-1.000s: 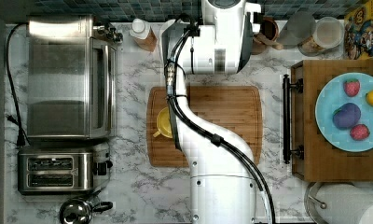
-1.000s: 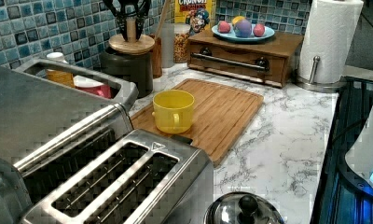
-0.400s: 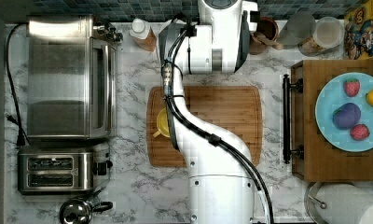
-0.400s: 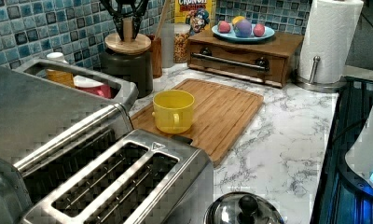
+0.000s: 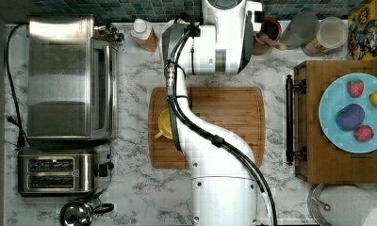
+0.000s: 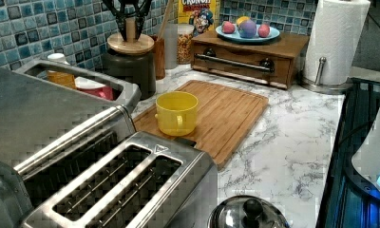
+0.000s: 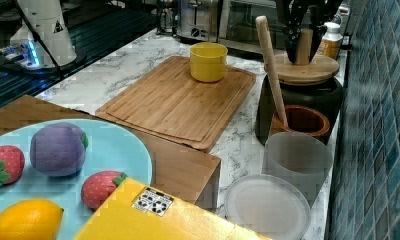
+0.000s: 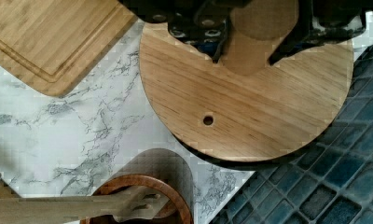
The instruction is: Put the lid on the tea container.
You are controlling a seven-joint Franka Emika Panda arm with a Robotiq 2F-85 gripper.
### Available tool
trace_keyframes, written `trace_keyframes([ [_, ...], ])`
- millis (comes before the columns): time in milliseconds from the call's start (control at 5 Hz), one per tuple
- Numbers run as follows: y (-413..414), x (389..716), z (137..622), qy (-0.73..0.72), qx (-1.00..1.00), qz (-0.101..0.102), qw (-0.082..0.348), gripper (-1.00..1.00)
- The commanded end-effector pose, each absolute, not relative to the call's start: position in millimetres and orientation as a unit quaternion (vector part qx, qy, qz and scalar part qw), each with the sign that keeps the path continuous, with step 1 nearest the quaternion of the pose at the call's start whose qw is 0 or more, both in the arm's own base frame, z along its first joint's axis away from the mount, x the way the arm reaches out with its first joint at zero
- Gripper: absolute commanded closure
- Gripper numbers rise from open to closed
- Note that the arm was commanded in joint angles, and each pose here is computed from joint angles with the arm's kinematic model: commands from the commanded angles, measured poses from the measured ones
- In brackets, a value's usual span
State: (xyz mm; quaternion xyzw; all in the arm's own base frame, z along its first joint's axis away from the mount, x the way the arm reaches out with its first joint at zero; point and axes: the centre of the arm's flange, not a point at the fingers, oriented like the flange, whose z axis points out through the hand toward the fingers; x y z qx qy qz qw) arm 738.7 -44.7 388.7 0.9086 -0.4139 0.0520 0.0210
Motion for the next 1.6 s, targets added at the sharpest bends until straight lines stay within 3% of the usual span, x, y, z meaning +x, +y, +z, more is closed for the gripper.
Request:
trace_keyframes([
  [200, -32, 755, 478, -0.417, 0.898, 0.142, -0.022, 1.00],
  [400, -34, 754, 473, -0.415, 0.900, 0.129, -0.021, -1.00],
  [600, -37, 756, 470, -0.418, 0.901, 0.113, -0.018, -1.00],
  [1600, -40, 747, 468, -0.423, 0.899, 0.110, -0.020, -1.00],
])
